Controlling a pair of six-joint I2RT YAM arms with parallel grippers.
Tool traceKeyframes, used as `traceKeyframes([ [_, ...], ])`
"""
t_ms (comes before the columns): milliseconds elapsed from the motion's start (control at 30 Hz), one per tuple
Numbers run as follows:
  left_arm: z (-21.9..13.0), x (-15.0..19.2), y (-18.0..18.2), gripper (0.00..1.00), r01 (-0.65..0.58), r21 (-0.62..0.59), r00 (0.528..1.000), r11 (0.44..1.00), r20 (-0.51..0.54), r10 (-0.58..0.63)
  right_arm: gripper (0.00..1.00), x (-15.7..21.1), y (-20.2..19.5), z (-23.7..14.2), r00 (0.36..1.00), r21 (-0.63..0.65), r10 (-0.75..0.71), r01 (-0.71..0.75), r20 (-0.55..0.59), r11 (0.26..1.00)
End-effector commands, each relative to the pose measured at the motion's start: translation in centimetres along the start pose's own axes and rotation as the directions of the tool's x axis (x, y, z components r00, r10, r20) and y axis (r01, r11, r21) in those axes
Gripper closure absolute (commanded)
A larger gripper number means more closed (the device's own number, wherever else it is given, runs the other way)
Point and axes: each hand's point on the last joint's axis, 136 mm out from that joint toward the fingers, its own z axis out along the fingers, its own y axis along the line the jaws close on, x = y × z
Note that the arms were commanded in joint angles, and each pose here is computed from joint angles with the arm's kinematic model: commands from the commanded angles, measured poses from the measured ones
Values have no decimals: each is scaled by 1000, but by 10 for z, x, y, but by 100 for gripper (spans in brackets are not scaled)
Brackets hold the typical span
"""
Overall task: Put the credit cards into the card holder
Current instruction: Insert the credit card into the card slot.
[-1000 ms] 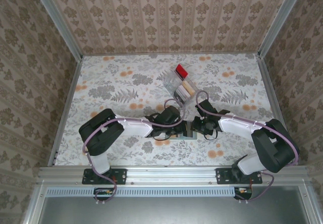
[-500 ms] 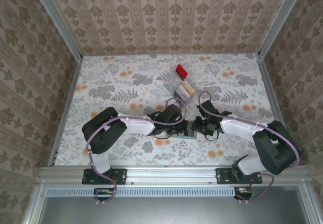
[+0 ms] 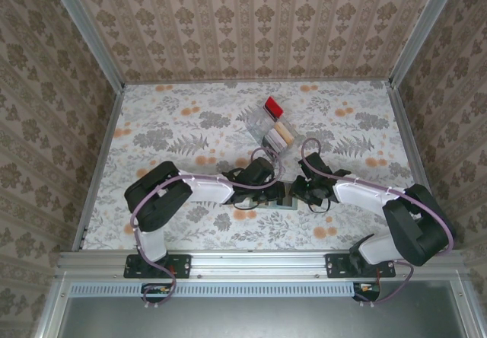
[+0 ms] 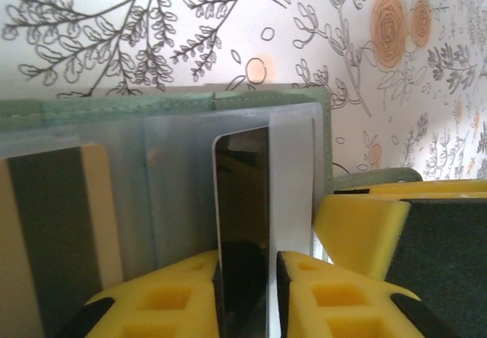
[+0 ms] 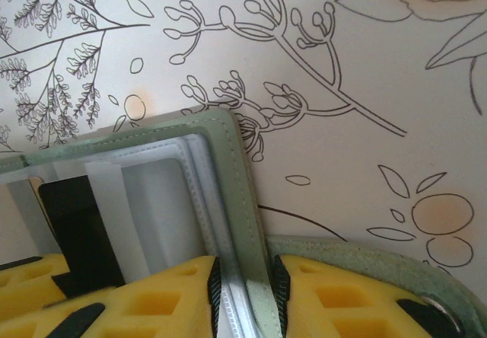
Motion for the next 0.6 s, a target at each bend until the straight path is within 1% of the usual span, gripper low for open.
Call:
traceKeyframes([
  [0,-9,16,21,68,-16,-79,1000,997,-21,15,71,5,-19,0,1000,81,-9,9,-7,997],
  [200,-17,11,9,62,-58,-43,998,997,18,58,70,3,-11,-2,1000,59,-22,23,-8,998],
  [267,-23,8,8,60,-67,-49,997,997,43,70,70,1,-7,-3,1000,46,-27,28,-8,999],
  [333,-29,4,12,58,-65,-77,995,995,68,70,69,-5,4,-14,999,10,-38,37,17,999],
  [467,-43,-2,30,55,-51,-172,993,984,95,68,66,-16,14,-31,996,4,-64,64,56,998],
  [567,-46,-5,41,54,-28,-188,995,982,92,45,65,-25,20,-43,992,13,-93,92,81,996],
])
